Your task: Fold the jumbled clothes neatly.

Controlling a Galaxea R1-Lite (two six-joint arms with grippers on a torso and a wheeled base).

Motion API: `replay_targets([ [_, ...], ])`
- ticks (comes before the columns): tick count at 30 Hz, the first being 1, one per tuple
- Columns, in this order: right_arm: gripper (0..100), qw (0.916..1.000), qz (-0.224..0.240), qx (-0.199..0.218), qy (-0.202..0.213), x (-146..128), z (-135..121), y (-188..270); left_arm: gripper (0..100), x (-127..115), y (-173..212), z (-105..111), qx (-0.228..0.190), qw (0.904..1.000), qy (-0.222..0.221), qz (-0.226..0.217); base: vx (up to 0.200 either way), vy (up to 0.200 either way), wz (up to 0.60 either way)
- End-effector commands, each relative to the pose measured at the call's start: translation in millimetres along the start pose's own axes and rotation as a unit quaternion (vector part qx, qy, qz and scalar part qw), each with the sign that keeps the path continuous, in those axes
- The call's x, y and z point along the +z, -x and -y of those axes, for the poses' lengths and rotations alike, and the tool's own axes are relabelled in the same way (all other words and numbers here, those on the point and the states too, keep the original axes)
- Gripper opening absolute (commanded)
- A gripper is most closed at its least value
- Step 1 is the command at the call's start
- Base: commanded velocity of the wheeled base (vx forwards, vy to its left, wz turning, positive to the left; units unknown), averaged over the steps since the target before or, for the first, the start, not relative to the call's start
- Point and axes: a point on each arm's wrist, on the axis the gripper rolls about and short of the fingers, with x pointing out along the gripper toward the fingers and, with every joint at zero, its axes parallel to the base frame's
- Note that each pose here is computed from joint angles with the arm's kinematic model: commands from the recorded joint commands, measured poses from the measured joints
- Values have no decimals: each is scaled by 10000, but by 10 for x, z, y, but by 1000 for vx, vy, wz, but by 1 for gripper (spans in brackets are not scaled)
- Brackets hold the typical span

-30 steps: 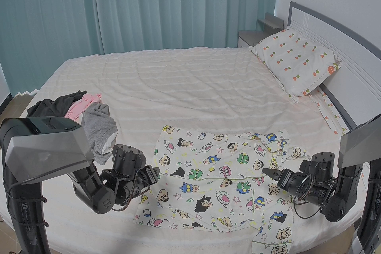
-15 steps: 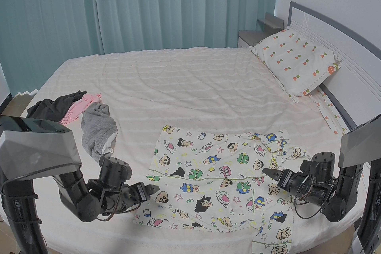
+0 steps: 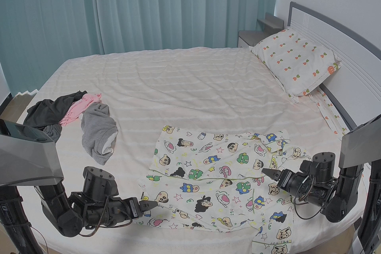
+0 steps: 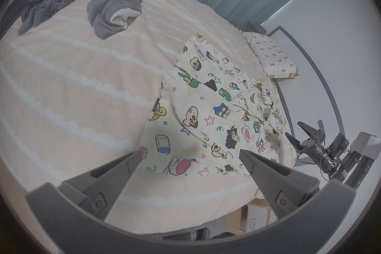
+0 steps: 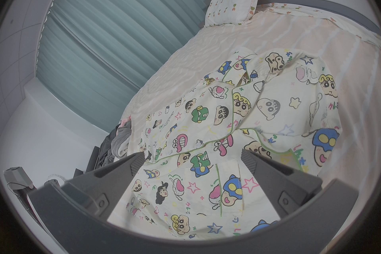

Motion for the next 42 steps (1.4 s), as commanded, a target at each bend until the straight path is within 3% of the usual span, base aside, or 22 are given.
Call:
replay_targets([
  [1,100,10000,32,39,9,4,-9,2,100,-60,-32,19,-29,10000,-11,-85,0,0,0],
  [9,100,9998,26,-21,199,9,15,42,100,-72,-31,-5,-24,10000,41,-6,-200,0,0],
  [16,100,9956,-287,-241,863,-81,101,237,100,-105,33,-71,-8,9999,86,69,-200,0,0],
  [20,100,9937,-420,-340,982,-112,148,295,100,-125,26,-91,29,9999,92,30,-200,0,0],
  [22,100,9881,-828,-402,1232,-217,224,348,100,-145,12,-111,55,9999,88,2,-200,0,0],
  [29,100,9764,-1319,-775,1526,-374,459,209,100,-161,28,-117,-7,10000,83,38,-114,0,0],
  [33,100,9802,-1090,-658,1517,-326,458,20,100,-155,-34,-121,-44,9999,85,66,0,0,0],
  [38,100,9832,-784,-579,1543,-254,527,-285,100,-83,-155,-87,-436,9966,475,517,0,0,0],
  [42,100,9832,-782,-682,1499,-231,614,-356,100,-71,-198,-113,-465,9950,536,710,0,0,0],
])
